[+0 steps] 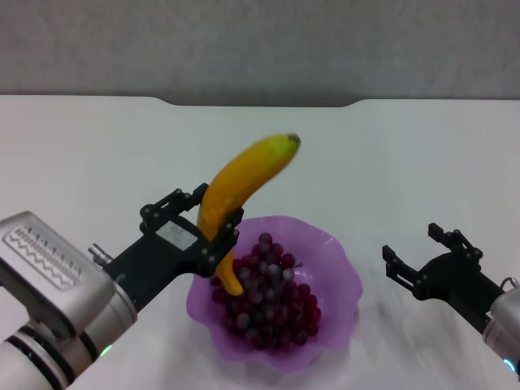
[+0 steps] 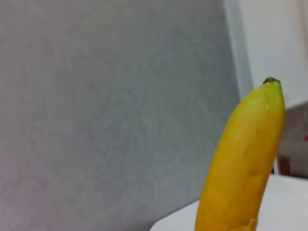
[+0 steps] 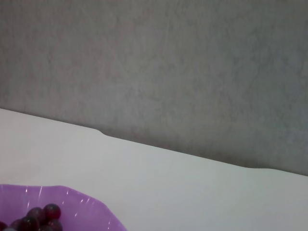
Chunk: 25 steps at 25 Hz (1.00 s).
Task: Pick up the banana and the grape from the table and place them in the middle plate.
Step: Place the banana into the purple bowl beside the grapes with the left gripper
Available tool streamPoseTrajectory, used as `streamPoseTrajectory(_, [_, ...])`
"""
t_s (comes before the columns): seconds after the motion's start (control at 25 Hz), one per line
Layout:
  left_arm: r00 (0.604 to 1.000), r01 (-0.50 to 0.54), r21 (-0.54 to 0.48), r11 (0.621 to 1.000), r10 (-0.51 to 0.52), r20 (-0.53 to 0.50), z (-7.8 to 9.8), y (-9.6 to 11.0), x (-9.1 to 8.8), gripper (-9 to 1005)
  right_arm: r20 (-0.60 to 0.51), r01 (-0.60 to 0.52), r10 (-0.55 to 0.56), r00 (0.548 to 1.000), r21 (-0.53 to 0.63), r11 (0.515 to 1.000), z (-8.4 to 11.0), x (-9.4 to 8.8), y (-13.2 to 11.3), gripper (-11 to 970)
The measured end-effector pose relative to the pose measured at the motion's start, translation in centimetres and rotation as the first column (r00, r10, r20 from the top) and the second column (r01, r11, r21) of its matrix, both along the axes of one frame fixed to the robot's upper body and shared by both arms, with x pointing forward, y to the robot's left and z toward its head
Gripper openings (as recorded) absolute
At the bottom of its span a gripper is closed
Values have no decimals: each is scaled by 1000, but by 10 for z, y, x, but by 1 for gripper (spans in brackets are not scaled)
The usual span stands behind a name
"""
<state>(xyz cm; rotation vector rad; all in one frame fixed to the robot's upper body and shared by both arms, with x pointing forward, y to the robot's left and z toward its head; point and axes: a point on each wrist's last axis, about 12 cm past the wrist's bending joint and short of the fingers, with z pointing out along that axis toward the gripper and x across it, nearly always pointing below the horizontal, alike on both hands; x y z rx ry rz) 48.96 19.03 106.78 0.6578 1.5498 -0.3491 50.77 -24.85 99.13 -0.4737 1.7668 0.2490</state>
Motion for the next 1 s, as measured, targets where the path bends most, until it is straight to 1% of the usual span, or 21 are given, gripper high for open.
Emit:
streamPoseTrajectory(0.12, [999, -18, -70, 997, 15, -46, 3, -6, 0, 646, 0, 0, 0, 1000, 0, 1000, 0, 0, 0, 891])
streamPoseTrajectory(0.24, [995, -13, -135, 991, -1, -100, 4, -14, 1, 651, 0, -1, 1, 1000, 0, 1000, 0, 0, 0, 891])
streamPoseTrajectory(0.32, [990, 0, -160, 987, -23, -141, 1, -21, 3, 654, 0, -2, 2, 1000, 0, 1000, 0, 0, 1, 891])
streamPoseTrajectory(0.44, [975, 7, -194, 981, -50, -218, -10, -30, 6, 659, 2, -5, 5, 1000, 4, 1000, 1, 0, 2, 891])
streamPoseTrajectory(0.56, [960, 33, -197, 980, -86, -268, -20, -38, 9, 664, 2, -7, 7, 1000, 5, 1000, 1, 0, 3, 891])
streamPoseTrajectory(0.64, [953, 43, -197, 979, -99, -287, -24, -42, 9, 667, 3, -7, 7, 1000, 5, 1000, 1, 0, 3, 891])
streamPoseTrajectory(1.0, [924, 48, -229, 972, -130, -360, -32, -49, 11, 681, 7, -16, 16, 1000, 5, 1000, 2, 2, 5, 891])
